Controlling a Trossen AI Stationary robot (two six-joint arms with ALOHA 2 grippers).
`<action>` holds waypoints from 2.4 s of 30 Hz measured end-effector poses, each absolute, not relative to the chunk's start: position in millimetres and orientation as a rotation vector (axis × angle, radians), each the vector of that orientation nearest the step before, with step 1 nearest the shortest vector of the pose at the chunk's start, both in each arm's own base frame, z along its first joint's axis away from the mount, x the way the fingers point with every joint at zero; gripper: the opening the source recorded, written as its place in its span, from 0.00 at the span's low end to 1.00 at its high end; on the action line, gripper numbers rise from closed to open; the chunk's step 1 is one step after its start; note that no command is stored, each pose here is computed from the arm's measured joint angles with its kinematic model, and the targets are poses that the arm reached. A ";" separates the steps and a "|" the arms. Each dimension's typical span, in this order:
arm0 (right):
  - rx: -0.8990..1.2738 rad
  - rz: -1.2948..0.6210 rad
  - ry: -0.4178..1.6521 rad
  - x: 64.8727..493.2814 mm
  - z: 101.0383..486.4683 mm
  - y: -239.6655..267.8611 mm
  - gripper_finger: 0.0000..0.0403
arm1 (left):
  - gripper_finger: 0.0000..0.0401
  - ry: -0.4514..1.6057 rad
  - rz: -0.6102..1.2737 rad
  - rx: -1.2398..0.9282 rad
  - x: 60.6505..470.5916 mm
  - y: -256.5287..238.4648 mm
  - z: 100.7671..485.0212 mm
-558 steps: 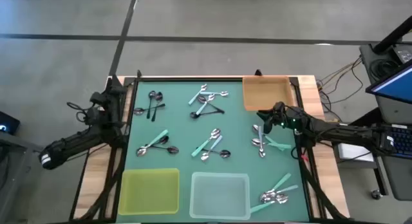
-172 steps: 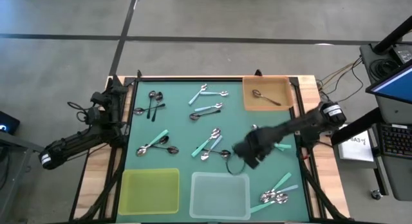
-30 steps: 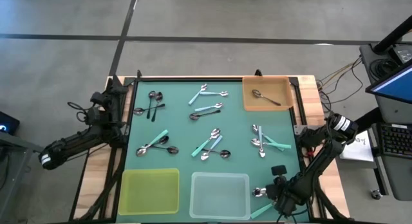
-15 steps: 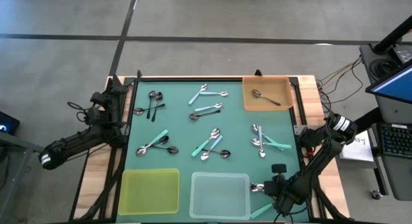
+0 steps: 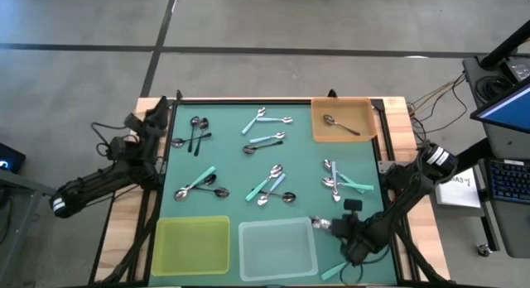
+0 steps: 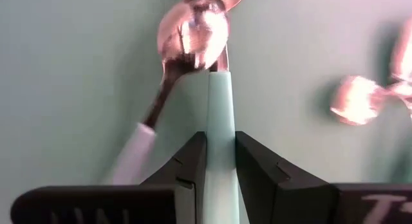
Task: Sort silverware by color (type)
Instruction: Put the green spoon into the yellow bin
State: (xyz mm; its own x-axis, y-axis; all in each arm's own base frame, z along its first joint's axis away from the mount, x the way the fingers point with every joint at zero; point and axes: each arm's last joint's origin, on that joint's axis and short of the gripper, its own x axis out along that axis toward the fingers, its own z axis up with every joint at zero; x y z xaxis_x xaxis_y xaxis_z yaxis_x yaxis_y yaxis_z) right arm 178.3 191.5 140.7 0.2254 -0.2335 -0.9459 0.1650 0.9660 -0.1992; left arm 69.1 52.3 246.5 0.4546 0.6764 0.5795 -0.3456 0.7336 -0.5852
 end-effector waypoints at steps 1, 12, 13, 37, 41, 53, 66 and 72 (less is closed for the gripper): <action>-0.050 -0.296 1.300 176.7 142.3 187.2 0.16 | 0.50 -0.883 0.615 -0.409 70.0 51.5 248.0; 0.143 -0.405 1.134 162.1 165.7 145.0 0.16 | 0.50 -0.340 0.262 -0.453 111.9 54.1 232.6; 0.150 -0.415 1.113 162.3 168.2 141.6 0.16 | 0.50 -0.299 0.260 -0.465 116.6 54.7 228.4; 0.032 -0.531 0.416 213.0 203.1 136.8 0.16 | 0.50 -0.035 0.087 -0.315 231.6 -1.6 194.9; 0.007 -0.583 0.351 237.5 200.4 129.4 0.16 | 0.50 -0.030 0.092 -0.288 257.7 -2.0 200.1; -0.086 -0.696 0.255 296.3 187.0 101.4 0.16 | 0.50 -0.049 0.101 -0.259 291.4 -7.5 200.1; -0.258 -0.756 0.290 348.4 190.4 96.0 0.16 | 0.50 -0.134 0.231 -0.251 292.3 -9.1 199.1; -0.304 -0.788 0.298 356.4 193.6 98.7 0.16 | 0.49 -0.157 0.244 -0.247 290.8 -9.3 203.2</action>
